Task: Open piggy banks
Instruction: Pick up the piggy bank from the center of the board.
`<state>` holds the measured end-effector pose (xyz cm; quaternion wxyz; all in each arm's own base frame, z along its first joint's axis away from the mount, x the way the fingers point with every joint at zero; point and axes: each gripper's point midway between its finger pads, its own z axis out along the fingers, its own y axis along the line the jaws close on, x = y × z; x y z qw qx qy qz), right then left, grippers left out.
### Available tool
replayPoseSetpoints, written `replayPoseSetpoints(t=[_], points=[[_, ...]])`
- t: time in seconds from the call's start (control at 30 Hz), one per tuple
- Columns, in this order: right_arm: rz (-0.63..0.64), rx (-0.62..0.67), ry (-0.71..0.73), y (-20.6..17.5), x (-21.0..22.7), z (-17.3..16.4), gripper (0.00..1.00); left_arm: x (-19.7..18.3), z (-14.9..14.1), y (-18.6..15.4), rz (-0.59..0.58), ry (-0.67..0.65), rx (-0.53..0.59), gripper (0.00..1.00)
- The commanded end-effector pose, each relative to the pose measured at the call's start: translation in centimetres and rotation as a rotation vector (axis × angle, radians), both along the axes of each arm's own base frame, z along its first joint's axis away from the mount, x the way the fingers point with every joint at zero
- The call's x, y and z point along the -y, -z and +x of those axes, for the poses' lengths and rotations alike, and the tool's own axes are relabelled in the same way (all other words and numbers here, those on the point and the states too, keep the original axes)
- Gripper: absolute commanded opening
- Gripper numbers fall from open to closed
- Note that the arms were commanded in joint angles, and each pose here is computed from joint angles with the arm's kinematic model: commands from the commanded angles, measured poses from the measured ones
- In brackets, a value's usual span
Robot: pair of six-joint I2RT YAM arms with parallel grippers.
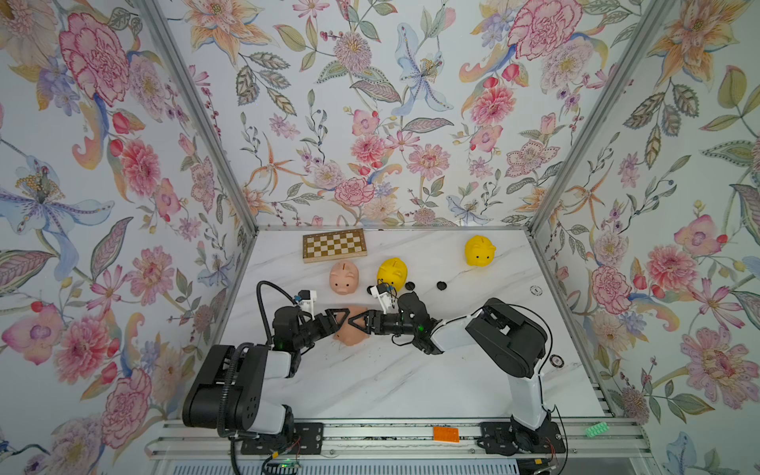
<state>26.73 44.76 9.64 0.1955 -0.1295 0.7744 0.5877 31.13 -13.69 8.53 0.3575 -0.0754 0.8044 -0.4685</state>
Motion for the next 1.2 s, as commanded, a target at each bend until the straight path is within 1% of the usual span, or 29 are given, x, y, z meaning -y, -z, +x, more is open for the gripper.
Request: replayPoseSetpoints(t=[0.0,0.1,0.13,0.17,0.3,0.5,0.6,0.77,0.93,1.07,1.1,1.17], points=[[-0.095,-0.083,-0.003,3.2,0.8,-0.9,0.7,0.8,-1.3,0.9,-0.021,0.054,-0.062,0.83],[-0.096,-0.085,0.008,3.3,1.2,-0.7,0.7,0.8,-1.5,1.1,-0.01,0.054,-0.076,0.86],[-0.099,-0.087,0.012,3.5,1.3,-0.7,0.71,0.8,-0.7,0.2,-0.006,0.054,-0.048,0.88],[-0.101,-0.088,0.014,3.6,1.4,-0.7,0.72,0.8,-0.6,0.0,0.001,0.052,-0.044,0.89],[-0.109,-0.105,0.016,4.3,1.7,-0.7,0.73,0.7,-0.7,-0.6,0.01,0.049,-0.033,0.92],[-0.105,-0.111,0.016,4.7,1.9,-0.7,0.75,0.0,-0.7,-1.0,0.046,0.015,-0.028,0.99],[-0.103,-0.11,0.019,4.7,1.9,-0.6,0.75,-0.2,-0.7,-0.9,0.059,0.003,-0.04,0.99],[-0.094,-0.117,0.028,5.0,2.1,-0.5,0.74,-1.4,-0.6,-0.1,0.072,-0.059,-0.08,0.99],[-0.073,-0.129,0.035,5.2,2.5,-0.4,0.72,-1.9,-0.6,0.2,0.043,-0.074,-0.094,0.99],[-0.068,-0.138,0.041,5.4,2.7,-0.4,0.71,-1.8,-0.4,-0.1,-0.019,-0.066,-0.088,0.99],[-0.069,-0.139,0.043,5.5,2.7,-0.3,0.71,-1.8,-1.1,0.7,-0.036,-0.067,-0.112,0.99],[-0.07,-0.143,0.044,5.7,2.8,-0.4,0.71,-1.8,-1.2,0.8,-0.069,-0.07,-0.113,0.99]])
